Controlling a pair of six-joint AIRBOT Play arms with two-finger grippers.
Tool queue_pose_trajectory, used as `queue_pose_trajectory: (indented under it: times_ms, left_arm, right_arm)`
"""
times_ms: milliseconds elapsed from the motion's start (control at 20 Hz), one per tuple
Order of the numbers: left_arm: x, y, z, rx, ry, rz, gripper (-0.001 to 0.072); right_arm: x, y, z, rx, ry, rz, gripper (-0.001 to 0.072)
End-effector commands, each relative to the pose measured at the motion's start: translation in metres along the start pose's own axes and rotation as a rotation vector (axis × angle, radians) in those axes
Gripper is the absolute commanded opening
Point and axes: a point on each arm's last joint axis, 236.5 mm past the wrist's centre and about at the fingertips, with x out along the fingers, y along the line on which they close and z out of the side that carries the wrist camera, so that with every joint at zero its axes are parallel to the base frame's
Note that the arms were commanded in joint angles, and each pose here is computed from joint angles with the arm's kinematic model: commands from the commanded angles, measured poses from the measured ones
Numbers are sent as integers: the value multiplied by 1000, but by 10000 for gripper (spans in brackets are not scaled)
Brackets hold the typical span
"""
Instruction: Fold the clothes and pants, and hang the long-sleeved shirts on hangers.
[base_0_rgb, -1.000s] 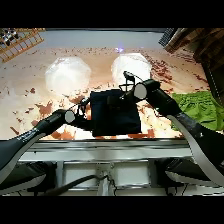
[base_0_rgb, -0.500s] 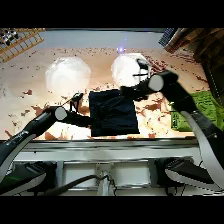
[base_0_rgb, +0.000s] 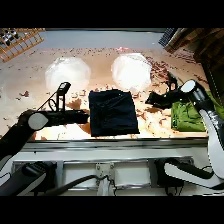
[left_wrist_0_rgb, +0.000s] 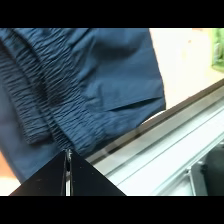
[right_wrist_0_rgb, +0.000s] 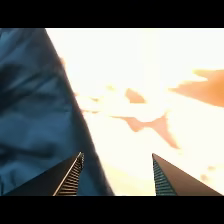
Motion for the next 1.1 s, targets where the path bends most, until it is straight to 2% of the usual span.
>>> queue_pose_trajectory:
  times_ms: [0, 300, 500, 550, 600, 650, 700, 1050]
  left_arm:
    - [-13, -4, 29, 26, -139, -2, 20]
    - [-47, -2, 122, 72, -558, 27, 19]
    - [-42, 5, 112, 136, -500, 73, 18]
    - [-40, 10, 107, 168, -467, 103, 18]
    - [-41, 17, 103, 191, -432, 136, 17]
    - [-44, 25, 101, 201, -403, 165, 17]
    - [-49, 33, 99, 221, -368, 191, 15]
    - [-75, 75, 81, 256, -179, 292, 10]
  right_arm:
    - [31, 13, -10, -42, 49, 210, 520]
    - [76, 24, -19, -97, 102, 211, 520]
    - [97, 51, -26, -116, 116, 273, 505]
    - [101, 56, -26, -121, 111, 273, 458]
    - [104, 61, -27, -124, 105, 276, 319]
    - [105, 65, -26, -126, 99, 278, 119]
    - [104, 69, -24, -116, 93, 290, 34]
    - [80, 94, 2, -76, 67, 349, 32]
